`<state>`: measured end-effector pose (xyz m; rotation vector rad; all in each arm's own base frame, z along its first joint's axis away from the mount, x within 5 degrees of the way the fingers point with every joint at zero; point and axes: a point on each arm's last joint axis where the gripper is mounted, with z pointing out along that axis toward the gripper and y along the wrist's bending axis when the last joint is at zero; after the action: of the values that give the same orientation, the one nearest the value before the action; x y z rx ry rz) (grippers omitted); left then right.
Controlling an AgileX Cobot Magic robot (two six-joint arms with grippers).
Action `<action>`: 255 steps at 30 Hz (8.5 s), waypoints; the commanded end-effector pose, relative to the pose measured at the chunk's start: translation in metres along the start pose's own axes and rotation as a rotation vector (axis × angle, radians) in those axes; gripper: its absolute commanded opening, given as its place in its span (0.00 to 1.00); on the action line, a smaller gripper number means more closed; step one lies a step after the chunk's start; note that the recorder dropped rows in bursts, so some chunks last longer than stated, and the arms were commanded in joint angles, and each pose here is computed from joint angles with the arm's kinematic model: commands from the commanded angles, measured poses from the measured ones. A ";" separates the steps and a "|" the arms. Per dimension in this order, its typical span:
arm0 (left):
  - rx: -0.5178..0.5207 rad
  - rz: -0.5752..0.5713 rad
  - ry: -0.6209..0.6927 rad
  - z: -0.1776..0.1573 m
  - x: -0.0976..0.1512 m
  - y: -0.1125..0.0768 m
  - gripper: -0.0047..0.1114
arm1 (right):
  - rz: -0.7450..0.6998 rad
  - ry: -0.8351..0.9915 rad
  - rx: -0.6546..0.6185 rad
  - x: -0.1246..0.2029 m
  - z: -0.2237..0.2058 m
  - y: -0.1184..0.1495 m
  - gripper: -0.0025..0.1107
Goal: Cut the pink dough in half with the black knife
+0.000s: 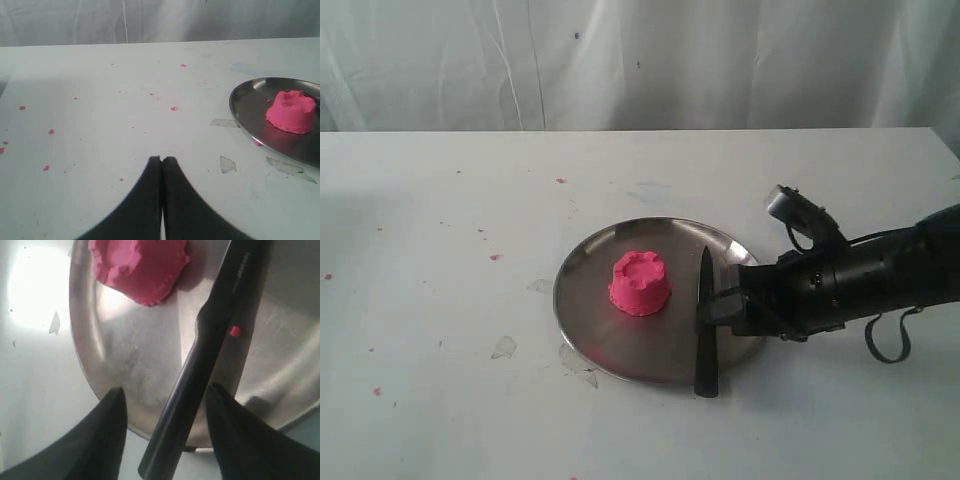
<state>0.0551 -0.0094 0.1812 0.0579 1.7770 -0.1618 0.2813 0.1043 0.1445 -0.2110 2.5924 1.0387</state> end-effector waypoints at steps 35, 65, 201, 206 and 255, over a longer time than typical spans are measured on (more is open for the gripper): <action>0.001 -0.003 -0.001 0.000 0.001 0.000 0.04 | -0.208 -0.085 0.180 -0.019 -0.013 0.018 0.08; 0.001 -0.003 -0.001 0.000 0.001 0.000 0.04 | -0.724 0.048 0.360 0.005 -0.018 0.098 0.07; 0.725 -0.150 0.569 0.365 -0.067 -0.094 0.04 | -0.680 0.161 0.453 -0.020 0.045 0.065 0.07; 0.759 -0.129 0.554 0.365 -0.072 -0.098 0.04 | -0.680 0.161 0.453 -0.020 0.045 0.065 0.07; 0.694 0.065 0.753 0.376 -0.041 -0.105 0.04 | -0.673 0.160 0.452 -0.021 0.045 0.066 0.07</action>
<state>0.4142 -0.1649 0.1663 0.7604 2.3370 -0.7738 0.2937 0.1831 0.1618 -0.9960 2.5050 0.2006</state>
